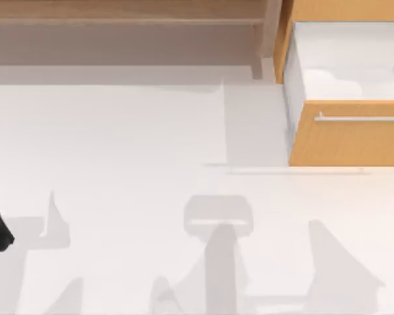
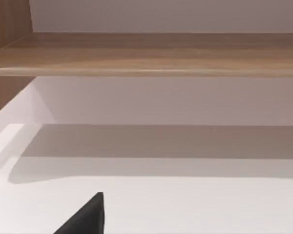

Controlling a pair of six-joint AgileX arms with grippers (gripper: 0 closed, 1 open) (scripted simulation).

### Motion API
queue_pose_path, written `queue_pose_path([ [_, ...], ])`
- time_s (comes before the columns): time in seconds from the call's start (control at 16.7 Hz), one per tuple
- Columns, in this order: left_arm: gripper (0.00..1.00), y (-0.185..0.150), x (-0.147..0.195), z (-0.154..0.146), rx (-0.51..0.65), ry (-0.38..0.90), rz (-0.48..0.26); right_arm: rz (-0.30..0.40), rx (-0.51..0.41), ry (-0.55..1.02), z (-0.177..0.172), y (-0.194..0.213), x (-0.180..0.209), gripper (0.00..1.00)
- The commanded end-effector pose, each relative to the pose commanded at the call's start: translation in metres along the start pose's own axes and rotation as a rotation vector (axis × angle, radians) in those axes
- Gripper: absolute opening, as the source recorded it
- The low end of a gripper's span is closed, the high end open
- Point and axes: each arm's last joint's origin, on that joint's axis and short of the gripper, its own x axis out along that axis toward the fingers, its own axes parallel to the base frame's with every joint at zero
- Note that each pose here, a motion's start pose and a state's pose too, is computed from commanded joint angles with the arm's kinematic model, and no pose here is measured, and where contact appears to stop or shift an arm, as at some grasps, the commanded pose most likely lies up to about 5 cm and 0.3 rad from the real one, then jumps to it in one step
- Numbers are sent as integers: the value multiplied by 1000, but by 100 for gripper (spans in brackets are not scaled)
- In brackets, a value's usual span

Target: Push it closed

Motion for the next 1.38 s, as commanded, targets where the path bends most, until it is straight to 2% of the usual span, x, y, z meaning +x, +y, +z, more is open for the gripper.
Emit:
queue_pose_path([
  [0.24, 100, 0, 0, 0, 0, 0, 0, 3, 9, 16, 12, -40, 43, 100],
  [0.42, 100, 0, 0, 0, 0, 0, 0, 4, 7, 11, 16, -57, 57, 100],
  [0.78, 100, 0, 0, 0, 0, 0, 0, 6, 7, 14, 15, -57, 58, 100],
  [0.9, 100, 0, 0, 0, 0, 0, 0, 28, -22, 18, 6, -50, 61, 100],
  [1.02, 100, 0, 0, 0, 0, 0, 0, 68, -91, 26, -14, -35, 67, 100],
  [1.14, 100, 0, 0, 0, 0, 0, 0, 116, -202, 27, -42, -14, 71, 100],
  [1.38, 100, 0, 0, 0, 0, 0, 0, 198, -517, -1, -102, 38, 67, 100],
])
